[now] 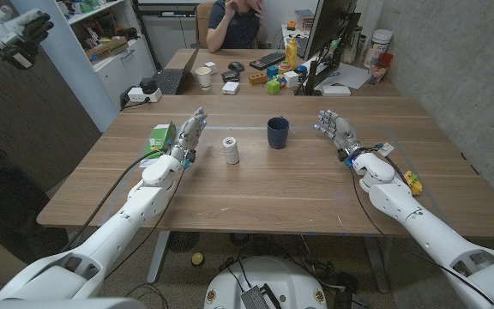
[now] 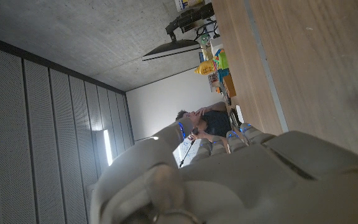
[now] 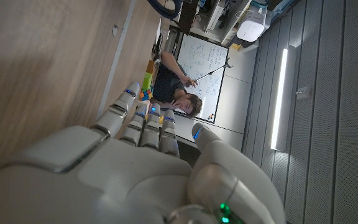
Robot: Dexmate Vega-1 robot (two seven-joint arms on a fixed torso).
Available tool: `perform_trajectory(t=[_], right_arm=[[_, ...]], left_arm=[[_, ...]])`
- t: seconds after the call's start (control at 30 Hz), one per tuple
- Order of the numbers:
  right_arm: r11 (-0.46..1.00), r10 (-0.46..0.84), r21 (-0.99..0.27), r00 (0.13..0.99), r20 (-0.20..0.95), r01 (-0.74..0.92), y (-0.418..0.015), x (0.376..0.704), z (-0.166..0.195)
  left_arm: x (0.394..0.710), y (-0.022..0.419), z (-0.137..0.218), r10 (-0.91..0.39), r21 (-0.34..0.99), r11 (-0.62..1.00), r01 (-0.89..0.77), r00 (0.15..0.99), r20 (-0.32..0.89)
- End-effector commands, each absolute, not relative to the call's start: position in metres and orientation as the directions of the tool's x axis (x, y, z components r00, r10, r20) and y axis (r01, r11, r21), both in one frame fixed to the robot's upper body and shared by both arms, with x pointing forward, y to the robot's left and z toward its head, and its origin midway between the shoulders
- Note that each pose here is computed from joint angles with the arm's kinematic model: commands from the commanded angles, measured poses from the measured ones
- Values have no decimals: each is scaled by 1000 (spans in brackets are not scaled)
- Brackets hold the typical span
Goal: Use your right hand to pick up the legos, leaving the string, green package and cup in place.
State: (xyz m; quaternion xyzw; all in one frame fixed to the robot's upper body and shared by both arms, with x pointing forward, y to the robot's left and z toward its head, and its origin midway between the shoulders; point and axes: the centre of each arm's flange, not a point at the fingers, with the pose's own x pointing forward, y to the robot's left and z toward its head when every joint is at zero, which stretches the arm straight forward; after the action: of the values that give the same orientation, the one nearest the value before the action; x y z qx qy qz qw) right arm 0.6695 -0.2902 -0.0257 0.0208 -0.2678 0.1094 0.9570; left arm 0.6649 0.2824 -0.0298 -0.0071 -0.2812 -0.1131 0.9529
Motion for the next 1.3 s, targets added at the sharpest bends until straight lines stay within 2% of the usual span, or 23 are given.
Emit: perform_trajectory(t=[0.03,0.53,1.3], right_arm=[[967,229,-11,852,471,-254,-292,684,-29],[965,243,-41,830,503,-258,-292,681,-15],[983,177,-57,798,576,-176,-298,638,11]], left_arm=[[678,278,-33,-193,13,976,219,830,522],[681,275,-34,-196,10,975,223,833,518],[686,273,-35,-194,7,975,221,841,505]])
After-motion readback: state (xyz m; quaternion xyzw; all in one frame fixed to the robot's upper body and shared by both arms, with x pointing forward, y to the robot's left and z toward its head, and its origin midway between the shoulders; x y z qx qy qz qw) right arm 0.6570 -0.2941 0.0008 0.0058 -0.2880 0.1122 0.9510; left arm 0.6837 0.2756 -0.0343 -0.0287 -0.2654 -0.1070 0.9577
